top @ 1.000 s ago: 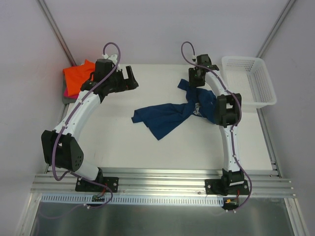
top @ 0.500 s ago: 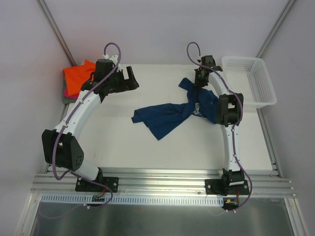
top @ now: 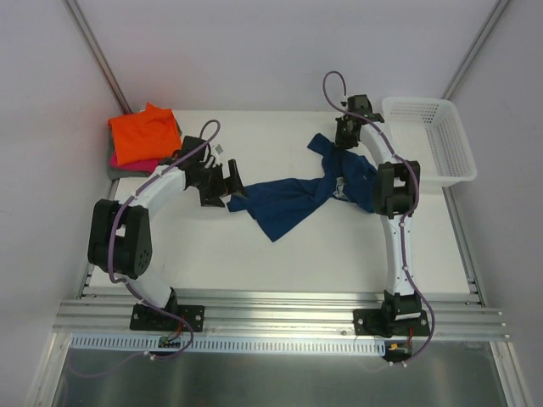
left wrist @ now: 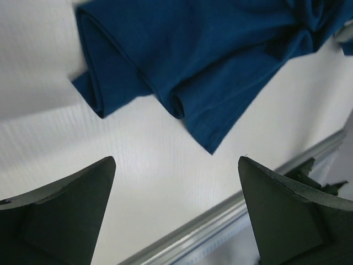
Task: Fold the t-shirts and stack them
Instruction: Flatten out the tshirt
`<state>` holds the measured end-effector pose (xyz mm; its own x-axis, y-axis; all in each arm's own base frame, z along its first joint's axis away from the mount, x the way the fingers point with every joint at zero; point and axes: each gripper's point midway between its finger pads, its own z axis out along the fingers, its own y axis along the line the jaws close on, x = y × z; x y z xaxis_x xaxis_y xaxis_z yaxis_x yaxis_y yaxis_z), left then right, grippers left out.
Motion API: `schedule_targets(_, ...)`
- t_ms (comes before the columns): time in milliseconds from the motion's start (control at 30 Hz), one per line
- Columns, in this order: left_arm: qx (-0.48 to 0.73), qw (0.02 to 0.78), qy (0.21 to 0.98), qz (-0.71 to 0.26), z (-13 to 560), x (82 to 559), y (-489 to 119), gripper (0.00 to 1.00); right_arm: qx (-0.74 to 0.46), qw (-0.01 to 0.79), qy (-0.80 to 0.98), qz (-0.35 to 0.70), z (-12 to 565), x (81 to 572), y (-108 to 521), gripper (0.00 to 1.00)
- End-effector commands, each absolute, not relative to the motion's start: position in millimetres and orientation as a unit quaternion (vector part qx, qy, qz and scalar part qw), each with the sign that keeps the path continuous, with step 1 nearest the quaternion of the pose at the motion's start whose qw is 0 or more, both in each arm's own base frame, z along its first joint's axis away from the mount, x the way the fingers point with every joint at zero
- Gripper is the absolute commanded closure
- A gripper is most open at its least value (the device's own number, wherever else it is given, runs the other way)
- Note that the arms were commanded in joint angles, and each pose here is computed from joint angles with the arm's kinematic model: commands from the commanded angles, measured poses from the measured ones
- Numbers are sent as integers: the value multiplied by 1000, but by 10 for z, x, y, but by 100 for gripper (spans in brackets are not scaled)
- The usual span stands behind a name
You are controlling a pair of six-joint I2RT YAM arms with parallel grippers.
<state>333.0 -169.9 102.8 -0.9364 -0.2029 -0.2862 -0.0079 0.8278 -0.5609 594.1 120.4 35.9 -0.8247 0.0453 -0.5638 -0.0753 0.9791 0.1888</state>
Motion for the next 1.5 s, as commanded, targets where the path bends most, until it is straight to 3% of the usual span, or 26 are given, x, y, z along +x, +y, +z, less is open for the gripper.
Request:
schedule_targets(0, -28, 119, 920, -373, 1302, 3148, -1950, 5, -8, 380, 915, 134, 1252, 6119, 1281, 99)
schedule_targets(133, -20, 56, 923, -380, 1287, 2934, -2027, 7, -3, 372, 920, 126, 1178, 6104, 1221, 99)
schedule_targets(433, -12, 8, 934, -358, 1068, 2480, -2133, 1, 0, 376, 917, 133, 1165, 6170, 1201, 99)
schedule_targets(733, 11, -72, 927, -367, 750, 2016, -2422, 3, 0, 366, 920, 142, 1136, 6128, 1199, 100)
schedule_targets(867, 21, -87, 920, -381, 718, 2031, -2597, 11, -6, 371, 917, 146, 1220, 6117, 1236, 99)
schedule_targets(1167, 9, -111, 910, -400, 548, 2466, -3001, 18, -11, 375, 914, 153, 1344, 6066, 1294, 100)
schedule_targets(1300, 12, -119, 908, -401, 442, 2511, -3126, 26, -12, 375, 914, 156, 1355, 6053, 1312, 99)
schedule_targets(1400, 16, -120, 906, -406, 425, 2508, -3199, 44, -11, 373, 914, 156, 1361, 6043, 1302, 100)
schedule_targets(1433, 16, -122, 905, -406, 419, 2504, -3213, 59, -9, 374, 914, 156, 1363, 6047, 1294, 100)
schedule_targets(1467, 14, -125, 903, -410, 425, 2497, -3235, 63, -10, 374, 914, 156, 1363, 6046, 1303, 99)
